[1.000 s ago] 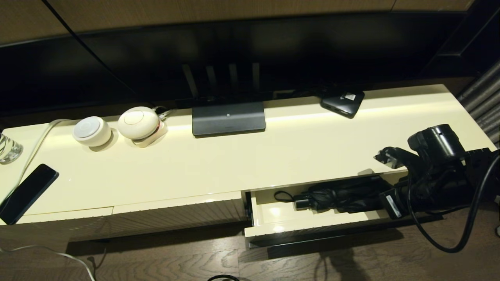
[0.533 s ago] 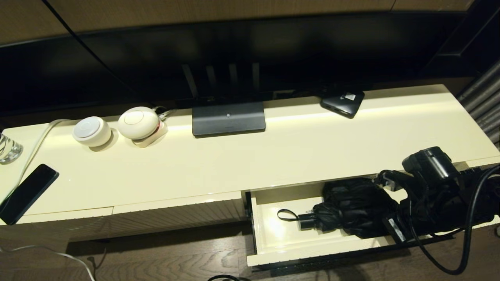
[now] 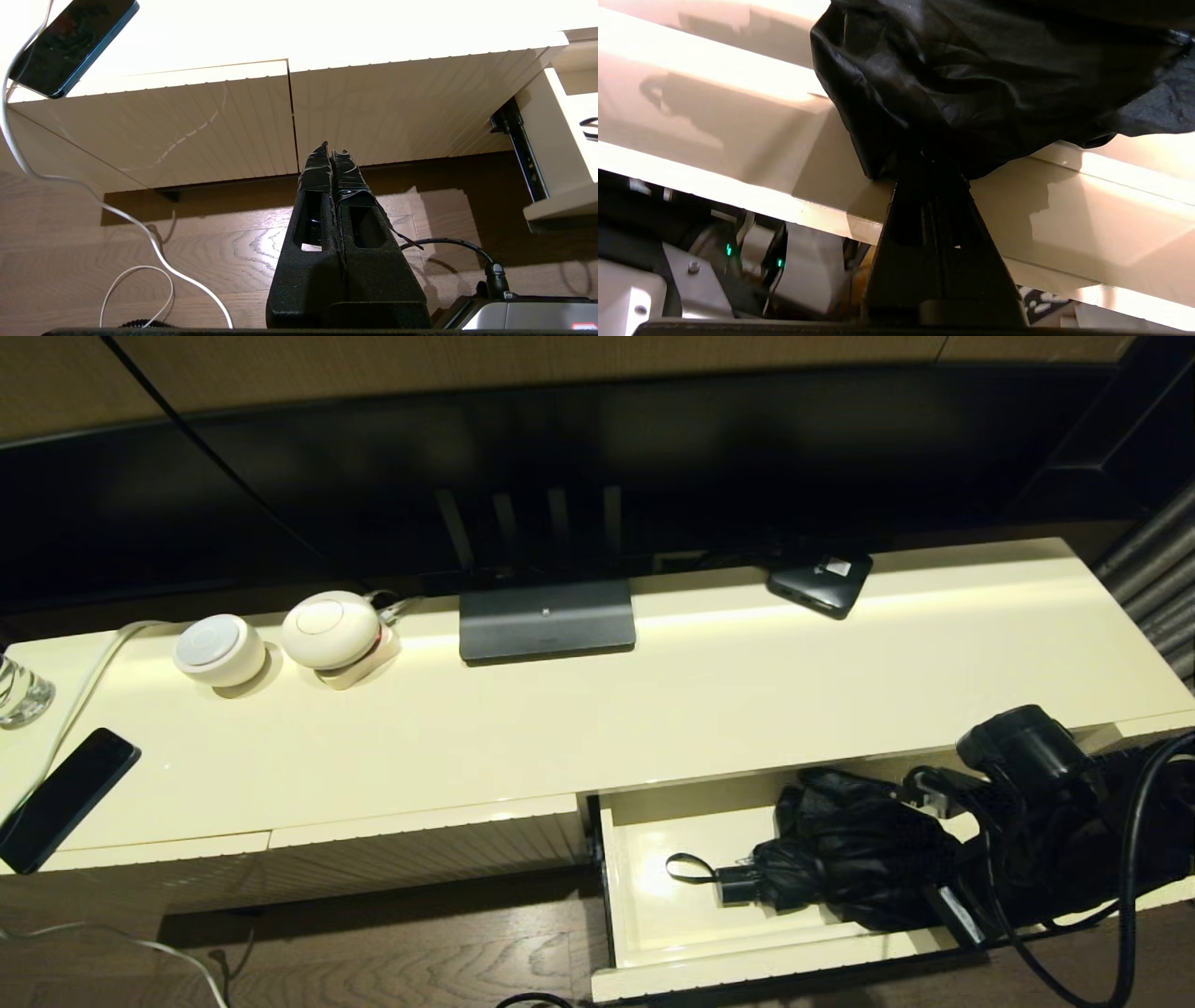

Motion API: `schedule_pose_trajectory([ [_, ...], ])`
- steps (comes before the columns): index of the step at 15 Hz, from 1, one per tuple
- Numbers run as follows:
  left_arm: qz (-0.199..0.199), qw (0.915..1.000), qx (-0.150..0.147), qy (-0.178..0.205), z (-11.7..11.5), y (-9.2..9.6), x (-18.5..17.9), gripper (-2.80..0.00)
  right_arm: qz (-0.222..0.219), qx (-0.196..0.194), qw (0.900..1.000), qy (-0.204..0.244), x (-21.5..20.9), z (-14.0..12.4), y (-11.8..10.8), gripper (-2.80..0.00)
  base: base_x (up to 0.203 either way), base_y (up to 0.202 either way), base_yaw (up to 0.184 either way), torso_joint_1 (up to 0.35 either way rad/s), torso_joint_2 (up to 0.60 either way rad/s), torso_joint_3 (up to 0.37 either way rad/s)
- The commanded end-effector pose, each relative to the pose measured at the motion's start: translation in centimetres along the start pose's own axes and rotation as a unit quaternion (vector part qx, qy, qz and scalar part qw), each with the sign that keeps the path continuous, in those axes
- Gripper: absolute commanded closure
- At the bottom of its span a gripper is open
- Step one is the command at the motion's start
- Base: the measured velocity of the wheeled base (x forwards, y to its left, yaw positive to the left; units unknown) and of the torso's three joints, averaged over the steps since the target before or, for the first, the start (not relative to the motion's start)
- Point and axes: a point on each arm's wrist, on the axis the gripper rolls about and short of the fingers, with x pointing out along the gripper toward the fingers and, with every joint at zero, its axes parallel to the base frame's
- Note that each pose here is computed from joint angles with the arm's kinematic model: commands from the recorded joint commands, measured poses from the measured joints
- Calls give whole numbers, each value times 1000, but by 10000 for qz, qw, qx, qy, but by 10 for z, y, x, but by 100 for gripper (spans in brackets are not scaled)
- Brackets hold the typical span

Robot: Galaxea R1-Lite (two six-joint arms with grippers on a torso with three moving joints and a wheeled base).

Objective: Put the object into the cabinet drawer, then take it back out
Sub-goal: Open the drawer

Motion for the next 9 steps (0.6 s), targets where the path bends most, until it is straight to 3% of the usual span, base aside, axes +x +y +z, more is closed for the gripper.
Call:
schedule_pose_trajectory([
  [1,3,10000,-1,22,-1,0,0,0,3,-6,10000,19,-1,-2,0,0,0,0,0,0,0,0],
  [6,3,10000,-1,16,-1,0,0,0,-34,-10,10000,-66,-4,-4,1,0,0,0,0,0,0,0],
  [9,3,10000,-1,16,-1,0,0,0,-80,-25,9992,-382,-12,-3,1,0,0,0,0,0,0,0],
])
